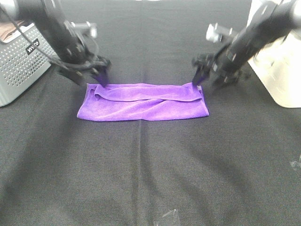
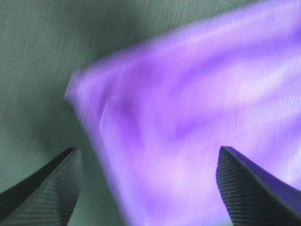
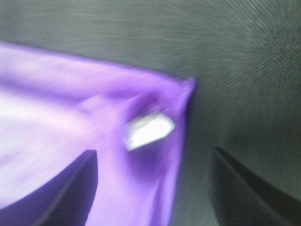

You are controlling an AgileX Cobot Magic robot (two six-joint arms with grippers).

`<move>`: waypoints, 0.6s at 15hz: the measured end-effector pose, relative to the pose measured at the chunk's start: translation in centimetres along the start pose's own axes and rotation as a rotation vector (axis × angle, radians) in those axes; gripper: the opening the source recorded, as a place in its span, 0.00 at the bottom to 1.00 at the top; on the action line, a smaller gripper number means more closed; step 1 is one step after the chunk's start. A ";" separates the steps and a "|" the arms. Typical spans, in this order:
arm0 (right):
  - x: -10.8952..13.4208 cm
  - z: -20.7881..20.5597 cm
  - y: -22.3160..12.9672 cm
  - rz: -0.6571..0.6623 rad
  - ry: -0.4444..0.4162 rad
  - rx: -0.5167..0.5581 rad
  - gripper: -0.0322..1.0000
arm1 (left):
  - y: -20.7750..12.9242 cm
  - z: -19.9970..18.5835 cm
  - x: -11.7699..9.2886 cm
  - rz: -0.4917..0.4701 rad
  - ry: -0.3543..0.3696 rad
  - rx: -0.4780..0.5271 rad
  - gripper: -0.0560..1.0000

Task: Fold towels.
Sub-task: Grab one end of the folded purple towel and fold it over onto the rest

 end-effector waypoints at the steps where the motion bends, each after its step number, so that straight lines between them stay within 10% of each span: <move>1: 0.6 -1.4 -0.1 -0.015 0.010 0.015 0.65 | -0.9 -0.3 1.1 -0.028 -0.011 0.058 0.74; 9: 2.4 -6.1 -1.4 -0.030 0.027 0.116 0.65 | -2.5 3.0 4.2 -0.108 -0.251 0.097 0.74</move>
Point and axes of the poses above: a point on each arm's last joint axis where the gripper is mounted, z pointing out along that axis toward the gripper, x along the wrist's bending axis when the last joint is at zero, y = z × x, the point moved 3 cm from there along z, pointing out along that axis toward the gripper, and after that the axes turned 4 degrees about z, right-handed, at the moved point
